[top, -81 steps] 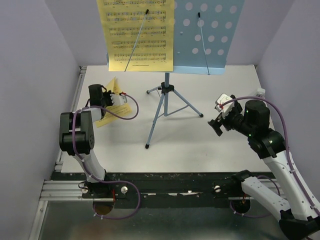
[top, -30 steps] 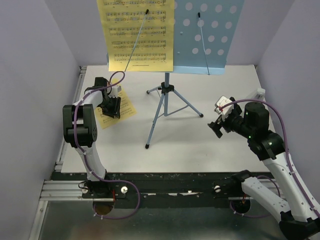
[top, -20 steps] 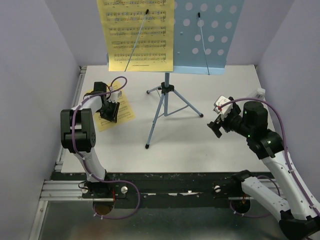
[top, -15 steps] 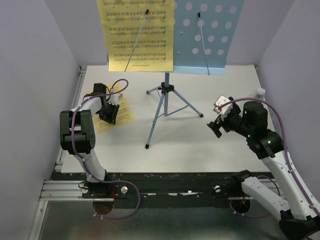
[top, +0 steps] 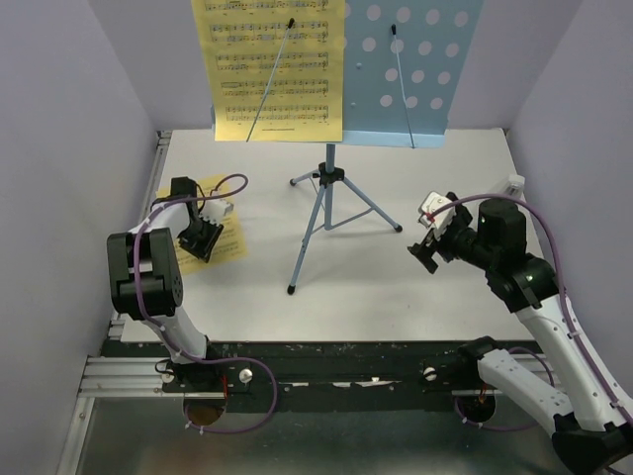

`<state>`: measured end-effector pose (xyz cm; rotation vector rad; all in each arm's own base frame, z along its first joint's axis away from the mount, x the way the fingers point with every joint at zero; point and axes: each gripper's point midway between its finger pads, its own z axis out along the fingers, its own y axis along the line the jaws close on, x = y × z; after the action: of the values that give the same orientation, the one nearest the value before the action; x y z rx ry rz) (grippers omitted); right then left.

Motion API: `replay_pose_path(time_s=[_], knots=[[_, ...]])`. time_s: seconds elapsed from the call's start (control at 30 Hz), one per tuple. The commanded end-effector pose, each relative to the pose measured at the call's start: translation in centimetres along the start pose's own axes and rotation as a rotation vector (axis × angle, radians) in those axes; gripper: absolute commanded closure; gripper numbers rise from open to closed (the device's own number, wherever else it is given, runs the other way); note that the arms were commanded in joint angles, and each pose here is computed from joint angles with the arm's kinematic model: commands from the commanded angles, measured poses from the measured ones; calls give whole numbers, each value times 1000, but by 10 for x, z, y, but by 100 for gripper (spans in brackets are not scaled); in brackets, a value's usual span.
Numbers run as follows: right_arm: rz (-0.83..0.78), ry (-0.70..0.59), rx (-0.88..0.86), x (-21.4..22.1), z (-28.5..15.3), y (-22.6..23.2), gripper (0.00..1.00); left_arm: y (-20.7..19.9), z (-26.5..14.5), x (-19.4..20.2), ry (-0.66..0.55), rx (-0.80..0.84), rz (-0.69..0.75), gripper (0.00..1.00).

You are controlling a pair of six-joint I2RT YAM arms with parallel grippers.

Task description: Pack up the instrument practice props

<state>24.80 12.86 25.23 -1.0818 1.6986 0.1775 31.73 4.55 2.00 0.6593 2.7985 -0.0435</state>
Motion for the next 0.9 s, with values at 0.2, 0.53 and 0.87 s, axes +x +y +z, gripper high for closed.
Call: replay_pose_path(time_s=[0.2,0.53,0.87], knots=[[-397,-142,-204,4,16,34,0,-81,-106,-68,-609,234,287,52],[-459,-206,-211,1,84,16,0,-182,-135,-101,-861,275,593,47],[-541,-195,-132,3,160,-24,0,-249,-106,-116,-853,338,796,46]])
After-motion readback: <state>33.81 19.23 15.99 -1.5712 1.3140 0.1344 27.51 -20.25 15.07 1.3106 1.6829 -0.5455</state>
